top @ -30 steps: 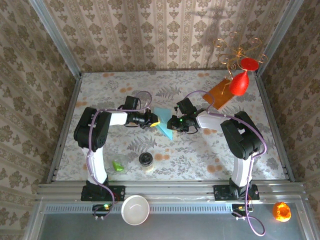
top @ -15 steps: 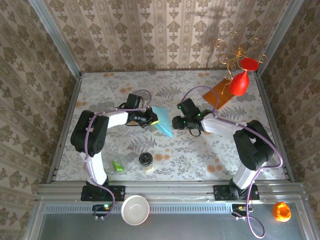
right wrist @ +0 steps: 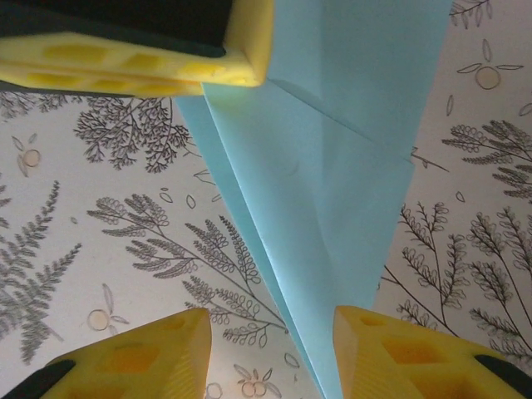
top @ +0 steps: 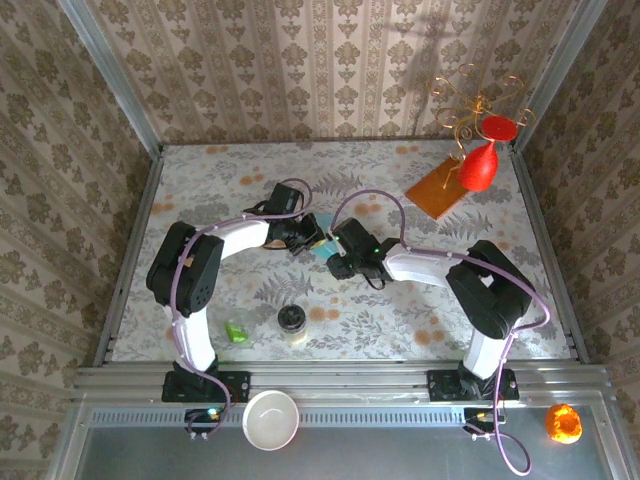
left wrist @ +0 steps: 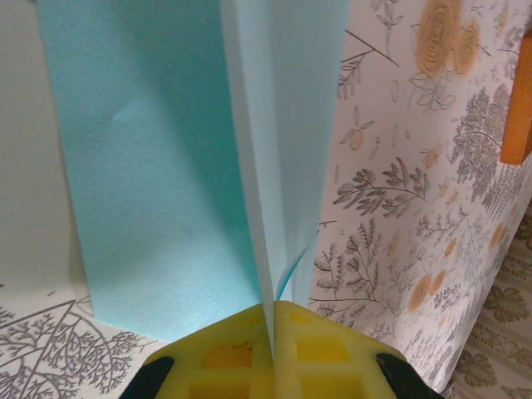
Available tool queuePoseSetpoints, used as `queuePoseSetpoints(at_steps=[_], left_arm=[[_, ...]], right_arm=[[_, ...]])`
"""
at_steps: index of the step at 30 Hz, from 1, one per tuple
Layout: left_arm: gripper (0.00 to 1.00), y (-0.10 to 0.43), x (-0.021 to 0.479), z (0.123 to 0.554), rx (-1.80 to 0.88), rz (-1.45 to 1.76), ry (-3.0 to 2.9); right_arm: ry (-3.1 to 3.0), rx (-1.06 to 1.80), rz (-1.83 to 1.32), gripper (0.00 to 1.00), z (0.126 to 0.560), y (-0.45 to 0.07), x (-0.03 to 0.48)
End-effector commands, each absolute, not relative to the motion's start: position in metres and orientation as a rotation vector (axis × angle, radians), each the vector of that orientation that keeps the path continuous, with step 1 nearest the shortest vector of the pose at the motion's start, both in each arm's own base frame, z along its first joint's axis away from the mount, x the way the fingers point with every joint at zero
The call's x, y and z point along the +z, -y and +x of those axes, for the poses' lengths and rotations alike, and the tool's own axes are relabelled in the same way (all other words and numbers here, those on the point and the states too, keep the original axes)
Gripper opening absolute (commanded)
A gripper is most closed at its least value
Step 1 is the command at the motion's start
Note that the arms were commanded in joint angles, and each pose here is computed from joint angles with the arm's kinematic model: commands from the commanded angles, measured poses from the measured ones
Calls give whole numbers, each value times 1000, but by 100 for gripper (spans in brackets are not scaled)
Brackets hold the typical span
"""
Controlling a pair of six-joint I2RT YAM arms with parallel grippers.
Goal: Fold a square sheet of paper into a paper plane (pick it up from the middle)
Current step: Fourth fold the wing at the center of the table.
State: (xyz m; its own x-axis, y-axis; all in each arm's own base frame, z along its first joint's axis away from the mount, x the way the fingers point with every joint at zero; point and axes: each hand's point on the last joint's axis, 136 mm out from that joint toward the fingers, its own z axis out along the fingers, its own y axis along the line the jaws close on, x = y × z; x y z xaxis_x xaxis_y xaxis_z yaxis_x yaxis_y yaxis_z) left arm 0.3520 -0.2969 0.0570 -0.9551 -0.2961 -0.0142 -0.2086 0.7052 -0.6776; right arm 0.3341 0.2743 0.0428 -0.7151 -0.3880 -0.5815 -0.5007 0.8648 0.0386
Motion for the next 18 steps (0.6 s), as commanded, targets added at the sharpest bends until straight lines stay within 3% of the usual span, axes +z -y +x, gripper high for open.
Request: queuePoseSetpoints(at_steps=[1,18], left_arm=[[6,295,62,351,-1059,-518,-2793],[6,298,67,349,-1083,-565,-2812]], right_arm=[[-2399,253,-698,43,342,-279,36],[-2331,171,-703,41,355,-272,22]])
